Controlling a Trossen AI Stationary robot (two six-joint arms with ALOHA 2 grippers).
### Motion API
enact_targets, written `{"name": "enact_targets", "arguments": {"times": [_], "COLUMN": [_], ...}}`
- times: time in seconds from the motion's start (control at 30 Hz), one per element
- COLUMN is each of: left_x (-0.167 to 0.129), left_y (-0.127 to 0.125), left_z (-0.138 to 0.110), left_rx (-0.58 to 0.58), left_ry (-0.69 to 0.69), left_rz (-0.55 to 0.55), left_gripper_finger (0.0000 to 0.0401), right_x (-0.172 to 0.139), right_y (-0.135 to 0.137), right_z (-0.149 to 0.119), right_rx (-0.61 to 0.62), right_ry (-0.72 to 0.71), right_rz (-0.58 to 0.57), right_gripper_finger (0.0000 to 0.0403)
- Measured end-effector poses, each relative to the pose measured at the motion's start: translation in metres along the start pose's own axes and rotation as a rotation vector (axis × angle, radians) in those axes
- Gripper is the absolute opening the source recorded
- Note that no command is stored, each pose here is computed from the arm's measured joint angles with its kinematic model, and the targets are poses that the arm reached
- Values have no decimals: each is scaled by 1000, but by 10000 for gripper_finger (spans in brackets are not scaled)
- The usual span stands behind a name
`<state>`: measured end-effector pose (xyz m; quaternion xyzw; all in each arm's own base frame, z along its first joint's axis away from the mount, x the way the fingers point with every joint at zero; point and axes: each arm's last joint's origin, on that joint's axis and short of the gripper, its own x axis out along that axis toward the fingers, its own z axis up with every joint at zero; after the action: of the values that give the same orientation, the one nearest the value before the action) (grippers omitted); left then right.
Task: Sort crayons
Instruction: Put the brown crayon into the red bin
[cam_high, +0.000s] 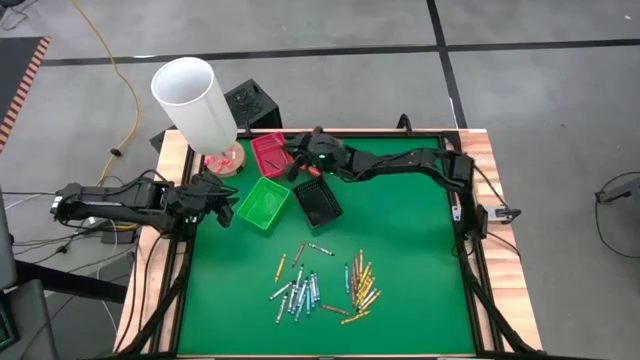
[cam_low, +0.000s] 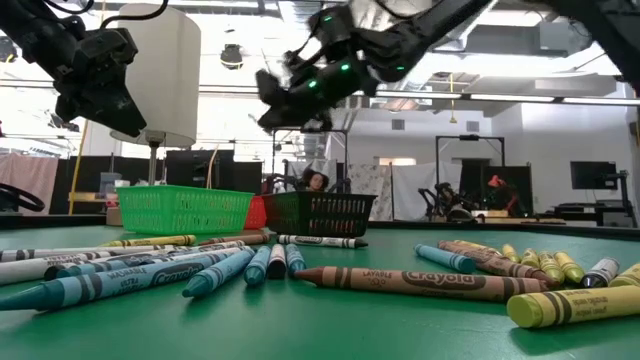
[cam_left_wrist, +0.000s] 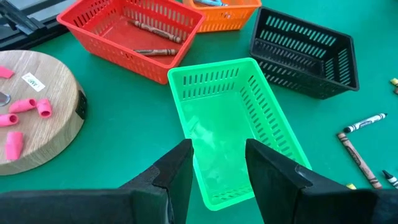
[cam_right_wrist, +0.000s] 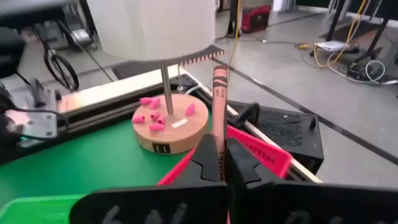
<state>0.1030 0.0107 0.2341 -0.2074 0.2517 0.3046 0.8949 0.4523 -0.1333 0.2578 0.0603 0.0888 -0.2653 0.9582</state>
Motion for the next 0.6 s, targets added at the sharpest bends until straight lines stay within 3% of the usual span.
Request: {"name": "enact_targets", "arguments": {"times": [0.23, 0.6], "left_x": [0, 0], "left_y": [0, 2], "left_z": [0, 1], "left_rx": [-5, -5], "left_ry": [1, -46], "left_rz": [0, 60], "left_gripper_finger": [137, 137], "right_x": [46, 90], "right_y": [4, 1], "right_z": [2, -37], "right_rx": [-17, 11], "right_ry": [62, 221], "right_rz": [-24, -44], "right_gripper_finger": [2, 3]}}
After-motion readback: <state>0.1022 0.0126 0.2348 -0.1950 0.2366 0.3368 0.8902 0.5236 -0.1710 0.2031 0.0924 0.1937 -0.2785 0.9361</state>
